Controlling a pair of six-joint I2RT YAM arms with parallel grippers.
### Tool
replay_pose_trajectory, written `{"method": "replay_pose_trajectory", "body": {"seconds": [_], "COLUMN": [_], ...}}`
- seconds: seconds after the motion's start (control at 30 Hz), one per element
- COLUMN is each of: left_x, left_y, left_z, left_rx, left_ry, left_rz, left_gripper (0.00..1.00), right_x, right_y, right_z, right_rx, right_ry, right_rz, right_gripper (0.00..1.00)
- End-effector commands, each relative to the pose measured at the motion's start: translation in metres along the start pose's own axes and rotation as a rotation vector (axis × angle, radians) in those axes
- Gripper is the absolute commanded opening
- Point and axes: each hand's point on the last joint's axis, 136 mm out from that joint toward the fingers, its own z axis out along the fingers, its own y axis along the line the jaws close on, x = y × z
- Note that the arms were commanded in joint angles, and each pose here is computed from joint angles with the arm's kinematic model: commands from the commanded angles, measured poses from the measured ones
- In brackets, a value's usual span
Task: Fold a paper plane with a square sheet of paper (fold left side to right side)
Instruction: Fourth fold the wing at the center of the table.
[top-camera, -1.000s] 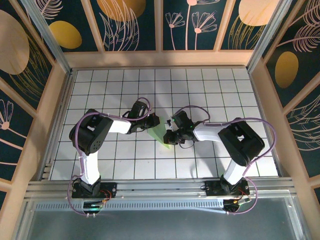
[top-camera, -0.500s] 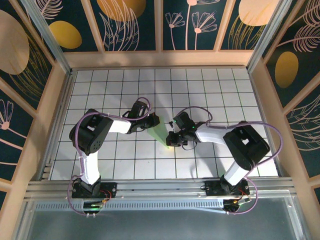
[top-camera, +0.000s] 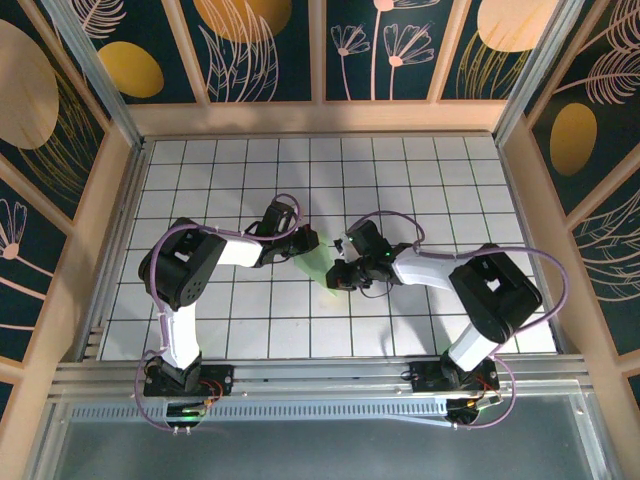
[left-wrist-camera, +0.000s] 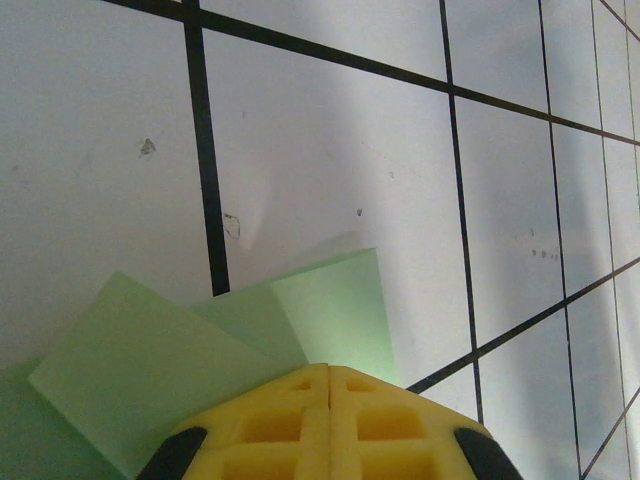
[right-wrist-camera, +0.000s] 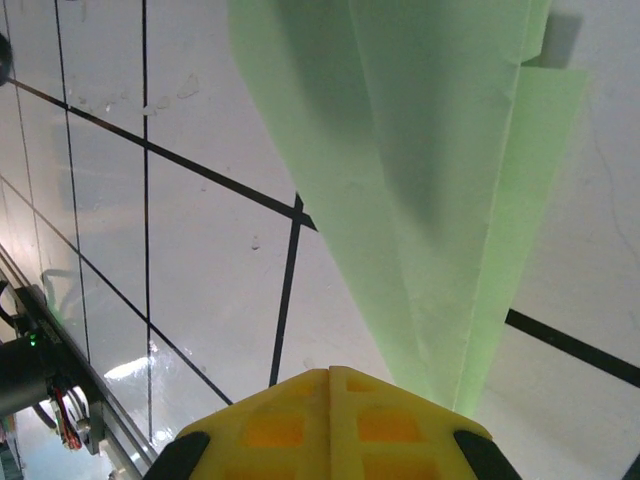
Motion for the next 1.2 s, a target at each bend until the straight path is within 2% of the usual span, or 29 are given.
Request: {"method": "replay_pose_trajectory", "body": {"seconds": [0.0, 0.3, 0.73, 0.97, 1.07, 1.17], "left_x": [0.032, 0.032, 0.031, 0.028, 0.021, 0.006], "left_y": [0.060, 0.061, 0.061, 0.059, 0.049, 0.024], "left_z": [0.005, 0.005, 0.005, 0.003, 0.003, 0.001], "left_rx": [-0.196, -0.198, -0.205, -0.203, -0.178, -0.109], "left_ry": [0.083, 0.085, 0.084, 0.076, 0.063, 0.043], "left_rz": [-0.044, -0.047, -0.044, -0.042, -0.039, -0.033], "left_gripper": [0.00, 0.00, 0.00, 0.00, 0.00, 0.01], "right_x": [0.007, 0.023, 0.061, 0.080, 0.076, 0.054], "right_y": [-0.009, -0.032, -0.049, -0.046, -0.043, -0.035], "right_z": [0.009, 0.015, 0.011, 0.001, -0.011, -0.029], "right_rx": [0.018, 0.078, 0.060, 0.007, 0.016, 0.010], "right_ry": [0.020, 0.059, 0.113, 0.131, 0.111, 0.032], "right_rz": [0.020, 0.065, 0.154, 0.143, 0.100, 0.037], "right_gripper": [0.00, 0.00, 0.00, 0.00, 0.00, 0.00]}}
